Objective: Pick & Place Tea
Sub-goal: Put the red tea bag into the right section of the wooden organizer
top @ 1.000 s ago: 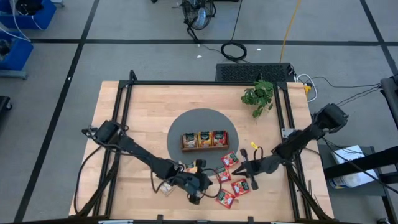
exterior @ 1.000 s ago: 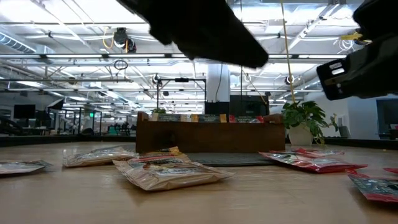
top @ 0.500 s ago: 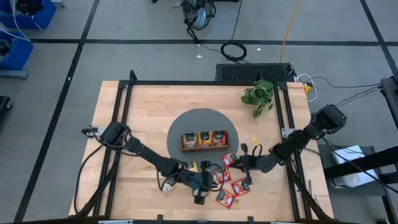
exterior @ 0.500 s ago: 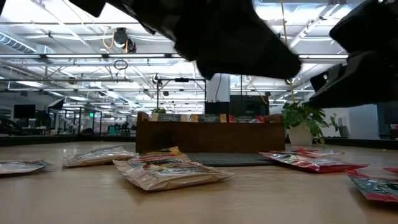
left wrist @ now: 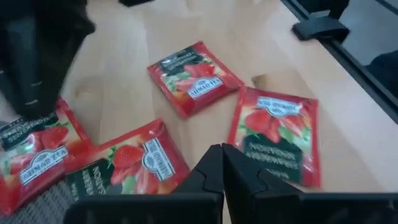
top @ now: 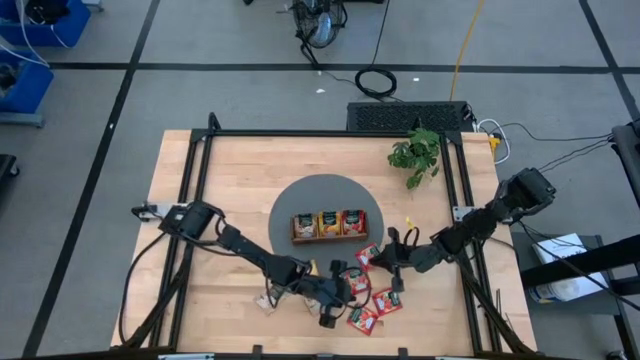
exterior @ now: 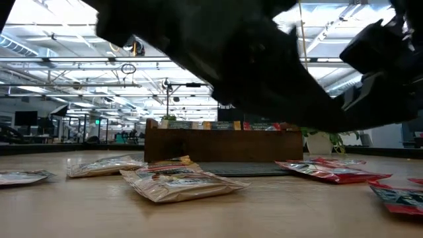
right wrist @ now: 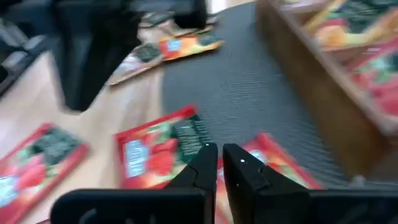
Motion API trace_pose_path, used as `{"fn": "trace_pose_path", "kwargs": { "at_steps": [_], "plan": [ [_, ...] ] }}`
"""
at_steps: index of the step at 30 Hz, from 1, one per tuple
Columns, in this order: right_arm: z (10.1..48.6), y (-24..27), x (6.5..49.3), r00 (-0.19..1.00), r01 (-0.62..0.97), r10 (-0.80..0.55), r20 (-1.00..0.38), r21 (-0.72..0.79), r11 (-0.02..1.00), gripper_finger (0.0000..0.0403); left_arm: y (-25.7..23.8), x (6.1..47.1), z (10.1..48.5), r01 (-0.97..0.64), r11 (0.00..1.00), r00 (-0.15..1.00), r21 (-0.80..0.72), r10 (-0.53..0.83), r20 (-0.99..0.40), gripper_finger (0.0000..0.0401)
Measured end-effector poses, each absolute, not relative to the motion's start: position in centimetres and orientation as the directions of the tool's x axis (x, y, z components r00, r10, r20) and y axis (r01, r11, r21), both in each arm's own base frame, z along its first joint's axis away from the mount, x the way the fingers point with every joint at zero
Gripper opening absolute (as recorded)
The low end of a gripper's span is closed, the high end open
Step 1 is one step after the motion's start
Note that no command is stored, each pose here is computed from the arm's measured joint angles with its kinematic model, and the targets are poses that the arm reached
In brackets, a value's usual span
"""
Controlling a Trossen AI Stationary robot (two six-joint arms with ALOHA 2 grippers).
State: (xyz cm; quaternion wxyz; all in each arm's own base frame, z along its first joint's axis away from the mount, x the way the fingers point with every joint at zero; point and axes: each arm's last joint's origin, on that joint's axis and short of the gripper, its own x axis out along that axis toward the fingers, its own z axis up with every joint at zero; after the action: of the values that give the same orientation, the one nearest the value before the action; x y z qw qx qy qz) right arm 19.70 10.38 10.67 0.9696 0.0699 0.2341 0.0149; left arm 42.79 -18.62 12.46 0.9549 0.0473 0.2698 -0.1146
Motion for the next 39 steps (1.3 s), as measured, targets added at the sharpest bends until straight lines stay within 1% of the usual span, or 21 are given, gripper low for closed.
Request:
{"fn": "trace_pose_path", "kwargs": {
  "at_steps": [4,7,10,12,16,20,25,31,34,36,39],
  "plan": [
    [10.5,9.8,19.7,0.888,0.042,0.039,-0.458,0.166,0.985,0.0031,-18.1,43.3,11.6,0.225,0.974,0.827,0.003,-0.190,-0.529,0.0020],
    [10.5,9.7,19.8,0.888,0.054,0.034,-0.458,0.177,0.983,0.0046,-17.9,43.4,11.6,0.209,0.978,0.833,0.015,-0.170,-0.526,0.0020],
    [10.3,9.8,19.9,0.892,0.047,0.043,-0.450,0.187,0.981,0.0067,-17.8,43.4,11.6,0.205,0.979,0.835,0.017,-0.166,-0.525,0.0008],
    [10.1,10.0,20.1,0.890,0.016,0.080,-0.449,0.207,0.978,0.0084,-17.8,43.4,11.6,0.206,0.979,0.834,0.017,-0.166,-0.526,0.0004],
    [9.1,10.4,20.8,0.881,0.022,0.080,-0.466,0.209,0.978,0.0117,-17.9,43.4,11.6,0.206,0.978,0.834,0.017,-0.167,-0.526,0.0016],
    [8.1,10.5,22.0,0.878,0.051,0.060,-0.475,0.217,0.975,0.0139,-17.9,43.4,11.6,0.204,0.979,0.833,0.014,-0.166,-0.528,0.0020],
    [7.7,10.4,23.4,0.878,0.072,0.044,-0.477,0.221,0.973,0.0146,-18.3,43.1,11.4,0.233,0.972,0.815,0.010,-0.189,-0.548,0.0004],
    [7.6,10.1,23.4,0.874,0.081,0.051,-0.483,0.250,0.965,0.0142,-18.5,43.1,11.0,0.241,0.970,0.808,0.008,-0.196,-0.555,0.0023],
    [7.6,10.2,23.4,0.868,0.053,0.088,-0.489,0.268,0.962,0.0143,-18.3,43.1,11.1,0.223,0.975,0.812,0.000,-0.185,-0.554,0.0023],
    [7.6,10.3,23.4,0.860,0.033,0.121,-0.496,0.291,0.956,0.0143,-18.4,43.1,11.1,0.221,0.975,0.812,-0.003,-0.186,-0.554,0.0017],
    [7.5,10.3,23.3,0.855,0.034,0.128,-0.502,0.301,0.953,0.0141,-18.4,43.0,10.9,0.239,0.971,0.796,-0.022,-0.209,-0.567,0.0005]
  ]
}}
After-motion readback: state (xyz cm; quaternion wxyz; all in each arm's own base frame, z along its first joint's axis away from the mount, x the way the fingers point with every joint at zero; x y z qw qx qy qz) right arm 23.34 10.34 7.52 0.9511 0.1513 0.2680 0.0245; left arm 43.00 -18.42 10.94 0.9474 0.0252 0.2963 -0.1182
